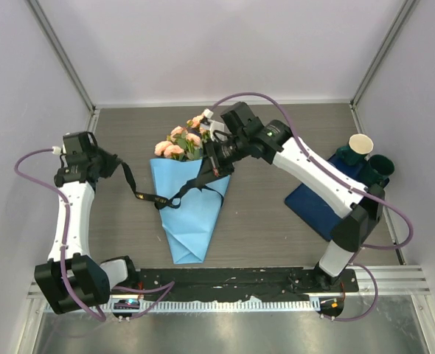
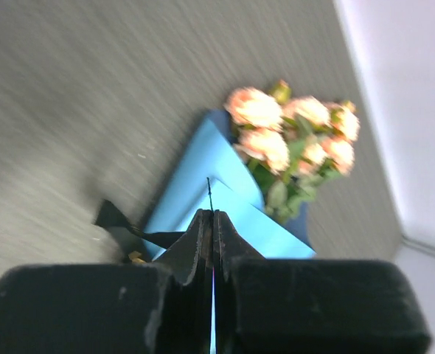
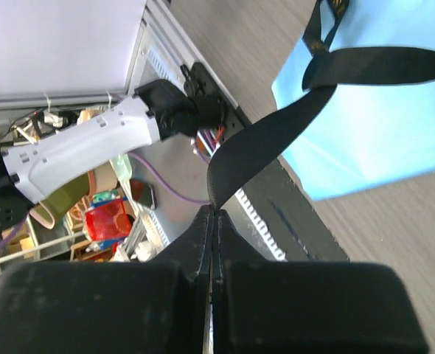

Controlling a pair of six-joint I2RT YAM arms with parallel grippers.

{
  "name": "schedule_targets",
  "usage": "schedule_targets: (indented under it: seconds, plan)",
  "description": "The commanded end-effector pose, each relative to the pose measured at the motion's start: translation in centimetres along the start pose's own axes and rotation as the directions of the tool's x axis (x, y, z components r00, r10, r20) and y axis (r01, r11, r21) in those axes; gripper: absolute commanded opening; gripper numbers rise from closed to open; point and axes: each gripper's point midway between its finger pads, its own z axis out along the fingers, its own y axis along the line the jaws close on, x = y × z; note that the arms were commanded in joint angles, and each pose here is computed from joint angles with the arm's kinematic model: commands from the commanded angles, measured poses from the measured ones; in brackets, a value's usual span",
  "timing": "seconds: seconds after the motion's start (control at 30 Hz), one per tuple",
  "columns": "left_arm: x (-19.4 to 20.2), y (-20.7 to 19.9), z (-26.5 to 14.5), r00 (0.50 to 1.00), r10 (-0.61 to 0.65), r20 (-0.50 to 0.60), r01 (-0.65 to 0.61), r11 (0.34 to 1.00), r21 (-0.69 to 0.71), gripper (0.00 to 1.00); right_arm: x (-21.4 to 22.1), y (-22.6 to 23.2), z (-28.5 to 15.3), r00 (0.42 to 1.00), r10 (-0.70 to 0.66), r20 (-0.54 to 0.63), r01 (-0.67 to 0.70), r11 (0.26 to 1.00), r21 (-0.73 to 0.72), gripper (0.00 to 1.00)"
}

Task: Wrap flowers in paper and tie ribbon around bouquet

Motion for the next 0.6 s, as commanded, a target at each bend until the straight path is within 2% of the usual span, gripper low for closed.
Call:
schedule_targets:
  seconds: [0.0, 0.13, 0.23, 0.27, 0.33, 0.4, 0.43, 0.5, 0.57]
  plan:
    - [0.8, -6.7, -3.3, 0.992, -0.025, -0.120, 0.060, 0.950, 0.306, 0.00, -3.1, 1.3, 0.0, 0.995, -0.053, 0.079, 0.049, 0.998, 0.051, 0.00]
    - [-1.8, -7.9, -6.7, 1.000, -0.004, 0.001, 0.003, 0.945, 0.328, 0.00, -4.9, 0.8, -1.4, 0.980, -0.089, 0.177, 0.064, 0.987, 0.146, 0.00]
    - [-3.3, -6.2, -8.3, 0.995, -0.029, 0.091, 0.005, 0.969, 0.246, 0.00, -4.4, -1.5, -2.6, 0.977, -0.089, 0.195, 0.034, 0.962, 0.269, 0.00]
    - [-3.1, -5.1, -8.4, 0.996, -0.031, 0.089, 0.013, 0.981, 0.193, 0.00, -4.2, -3.2, -3.8, 0.972, -0.092, 0.217, 0.006, 0.930, 0.367, 0.00]
    - [-4.4, -3.3, -9.0, 0.984, -0.041, 0.174, 0.022, 0.994, 0.106, 0.00, -2.9, -6.4, -4.7, 0.975, -0.067, 0.210, -0.040, 0.883, 0.468, 0.00]
    - [-4.7, -0.8, -9.2, 0.976, -0.025, 0.216, 0.026, 1.000, -0.003, 0.00, -2.1, -8.9, -6.8, 0.967, -0.043, 0.250, -0.099, 0.844, 0.528, 0.00]
    - [-5.7, 1.3, -9.3, 0.958, -0.012, 0.286, 0.041, 0.994, -0.097, 0.00, -0.5, -11.2, -6.6, 0.974, 0.000, 0.226, -0.129, 0.822, 0.555, 0.00]
    - [-6.2, 4.0, -9.3, 0.943, 0.027, 0.331, 0.050, 0.974, -0.220, 0.00, 0.4, -13.6, -7.9, 0.963, 0.012, 0.268, -0.173, 0.790, 0.588, 0.00]
    - [-7.3, 6.9, -9.2, 0.914, 0.078, 0.399, 0.071, 0.936, -0.346, 0.00, 1.8, -17.9, -8.3, 0.956, 0.067, 0.285, -0.242, 0.731, 0.638, 0.00]
